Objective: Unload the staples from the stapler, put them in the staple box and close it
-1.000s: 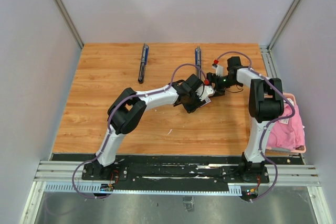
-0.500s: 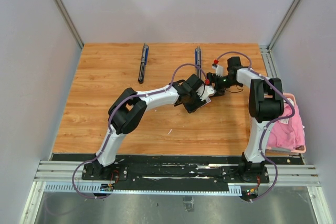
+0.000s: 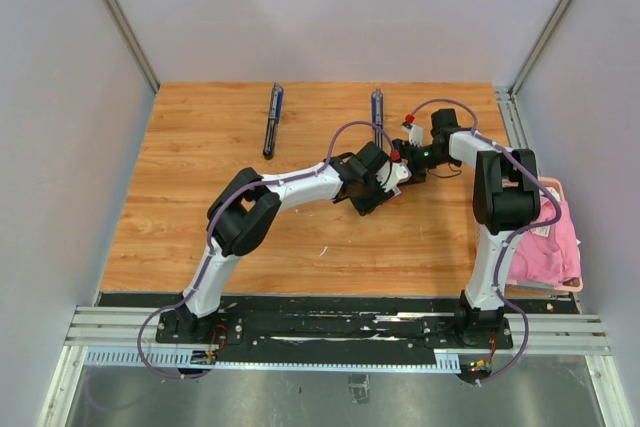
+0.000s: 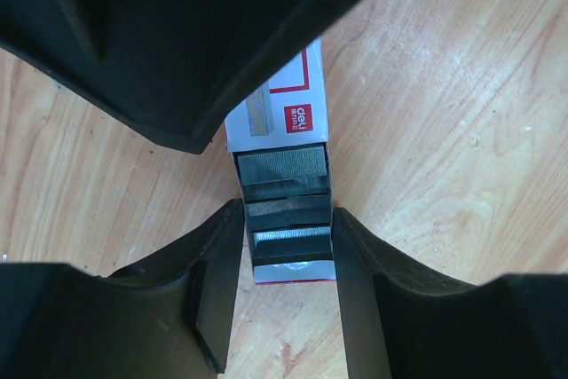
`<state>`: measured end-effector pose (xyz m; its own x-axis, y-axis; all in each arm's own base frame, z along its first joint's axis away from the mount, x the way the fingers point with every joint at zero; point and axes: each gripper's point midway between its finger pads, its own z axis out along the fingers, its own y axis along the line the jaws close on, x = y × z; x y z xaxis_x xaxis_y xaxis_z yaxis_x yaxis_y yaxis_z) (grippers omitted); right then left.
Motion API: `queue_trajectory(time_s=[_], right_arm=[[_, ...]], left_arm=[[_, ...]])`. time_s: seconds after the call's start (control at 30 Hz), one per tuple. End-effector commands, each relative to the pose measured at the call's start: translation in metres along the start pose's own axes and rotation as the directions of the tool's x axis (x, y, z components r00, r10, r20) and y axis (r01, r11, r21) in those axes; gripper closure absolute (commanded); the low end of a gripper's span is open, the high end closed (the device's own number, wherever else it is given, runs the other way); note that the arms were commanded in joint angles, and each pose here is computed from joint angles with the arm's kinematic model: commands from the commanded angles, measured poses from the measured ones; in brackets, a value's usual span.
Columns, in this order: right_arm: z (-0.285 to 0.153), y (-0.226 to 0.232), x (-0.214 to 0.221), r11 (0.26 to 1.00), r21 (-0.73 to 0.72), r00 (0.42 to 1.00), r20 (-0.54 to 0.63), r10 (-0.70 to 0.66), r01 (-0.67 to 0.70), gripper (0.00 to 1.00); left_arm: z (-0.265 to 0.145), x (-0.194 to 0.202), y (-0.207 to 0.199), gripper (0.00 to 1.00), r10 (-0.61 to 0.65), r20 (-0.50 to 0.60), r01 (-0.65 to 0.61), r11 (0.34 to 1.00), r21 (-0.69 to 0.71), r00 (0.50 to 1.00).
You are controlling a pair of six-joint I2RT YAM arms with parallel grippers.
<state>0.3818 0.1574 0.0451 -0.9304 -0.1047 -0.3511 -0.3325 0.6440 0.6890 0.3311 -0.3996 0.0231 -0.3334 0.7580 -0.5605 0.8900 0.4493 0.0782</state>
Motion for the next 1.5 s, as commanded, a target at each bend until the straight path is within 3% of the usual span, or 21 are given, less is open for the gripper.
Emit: queue_trajectory(time_s=[0.0,0.6,0.77,1.07,1.23,1.47], right_arm=[[0.009,-0.001,0.022,0.999,0.013,0.998,-0.059,0.035,-0.034,0.22],[0.014,0.015,0.024,1.0,-0.015,0.997,-0.082,-0.016,0.015,0.22],[-0.001,0.015,0.013,0.999,0.021,0.998,-0.046,-0.044,0.045,0.22],[-0.019,0.003,0.006,0.997,0.056,0.999,-0.015,-0.05,0.051,0.22],[-0.023,-0.003,0.005,0.996,0.074,0.998,-0.011,-0.054,0.054,0.22],[-0.02,-0.003,0.005,0.997,0.059,0.999,-0.004,-0.054,0.054,0.22]], left_arm=[[0.017,0.026,-0.006,0.53,-0.008,-0.082,0.008,1.0,0.0,0.997],[0.015,0.022,-0.005,0.52,0.01,-0.07,-0.01,1.0,0.001,0.998],[-0.003,0.012,0.004,0.35,0.031,-0.037,-0.032,0.999,-0.039,0.999],[-0.084,-0.034,0.036,0.06,0.077,0.12,-0.063,0.991,-0.12,0.99],[-0.11,-0.007,0.049,0.04,0.07,0.101,-0.051,0.983,-0.177,0.992],[-0.078,0.053,0.038,0.15,-0.044,-0.002,0.043,0.987,-0.154,0.999]])
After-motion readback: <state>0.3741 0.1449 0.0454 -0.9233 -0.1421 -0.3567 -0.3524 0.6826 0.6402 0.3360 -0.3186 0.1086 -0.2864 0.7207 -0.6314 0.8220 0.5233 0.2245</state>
